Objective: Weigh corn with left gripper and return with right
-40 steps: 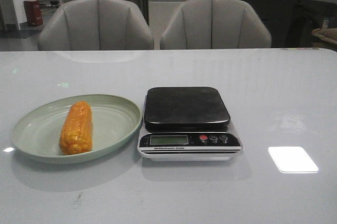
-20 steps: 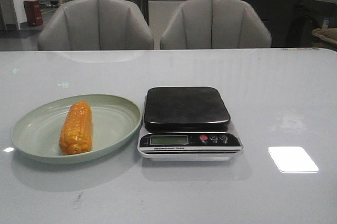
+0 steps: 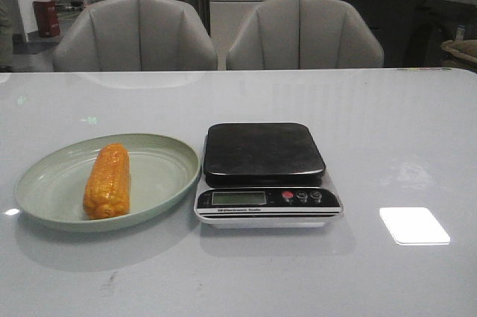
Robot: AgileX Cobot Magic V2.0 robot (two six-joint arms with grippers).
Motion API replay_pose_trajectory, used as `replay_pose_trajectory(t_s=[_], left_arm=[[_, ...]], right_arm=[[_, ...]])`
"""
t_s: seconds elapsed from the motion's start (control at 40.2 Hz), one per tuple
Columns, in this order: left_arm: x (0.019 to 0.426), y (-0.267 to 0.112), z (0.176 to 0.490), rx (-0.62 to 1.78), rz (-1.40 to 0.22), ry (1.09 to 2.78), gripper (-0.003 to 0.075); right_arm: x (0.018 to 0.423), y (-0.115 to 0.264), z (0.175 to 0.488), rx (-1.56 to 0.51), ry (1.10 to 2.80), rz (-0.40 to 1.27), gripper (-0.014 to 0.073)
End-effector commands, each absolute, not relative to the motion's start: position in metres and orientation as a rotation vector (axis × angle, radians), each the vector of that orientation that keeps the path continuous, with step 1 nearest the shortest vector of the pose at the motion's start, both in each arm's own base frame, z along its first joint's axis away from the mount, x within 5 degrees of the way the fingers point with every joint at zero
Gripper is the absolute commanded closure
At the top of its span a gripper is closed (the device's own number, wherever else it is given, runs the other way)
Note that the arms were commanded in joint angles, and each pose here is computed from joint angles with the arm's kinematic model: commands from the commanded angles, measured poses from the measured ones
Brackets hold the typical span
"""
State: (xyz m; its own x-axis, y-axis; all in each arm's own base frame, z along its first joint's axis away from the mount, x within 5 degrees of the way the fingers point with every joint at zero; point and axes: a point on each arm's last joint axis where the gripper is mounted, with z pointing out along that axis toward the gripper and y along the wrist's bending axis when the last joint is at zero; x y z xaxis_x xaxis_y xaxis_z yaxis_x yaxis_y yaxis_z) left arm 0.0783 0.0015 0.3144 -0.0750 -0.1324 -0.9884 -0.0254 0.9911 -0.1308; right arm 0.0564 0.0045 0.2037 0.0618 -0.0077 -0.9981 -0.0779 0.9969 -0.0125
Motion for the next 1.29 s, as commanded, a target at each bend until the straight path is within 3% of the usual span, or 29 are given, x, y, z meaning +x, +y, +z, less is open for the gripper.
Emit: replay_pose_trajectory(t_s=[0.0, 0.124, 0.373, 0.448, 0.846, 1.27], left_arm=[[0.080, 0.000, 0.329, -0.101, -0.108, 1.580, 0.0605], [0.080, -0.002, 0.326, -0.061, -0.104, 1.610, 0.0535], [0.081, -0.009, 0.323, 0.017, -0.162, 1.646, 0.0171], [0.085, -0.011, 0.321, 0.029, -0.168, 1.691, 0.0113], [0.128, -0.034, 0.324, 0.055, -0.306, 1.930, 0.0116], [0.208, -0.103, 0.287, 0.173, -0.436, 2.246, 0.0116]], right_arm=[[0.054, 0.004, 0.211, -0.071, 1.408, 0.039, 0.0432], [0.054, 0.004, 0.211, -0.071, 1.408, 0.039, 0.0432], [0.054, 0.004, 0.211, -0.071, 1.408, 0.039, 0.0432], [0.054, 0.004, 0.211, -0.071, 1.408, 0.039, 0.0432], [0.054, 0.004, 0.211, -0.071, 1.408, 0.039, 0.0432], [0.054, 0.004, 0.211, -0.071, 1.408, 0.039, 0.0432]])
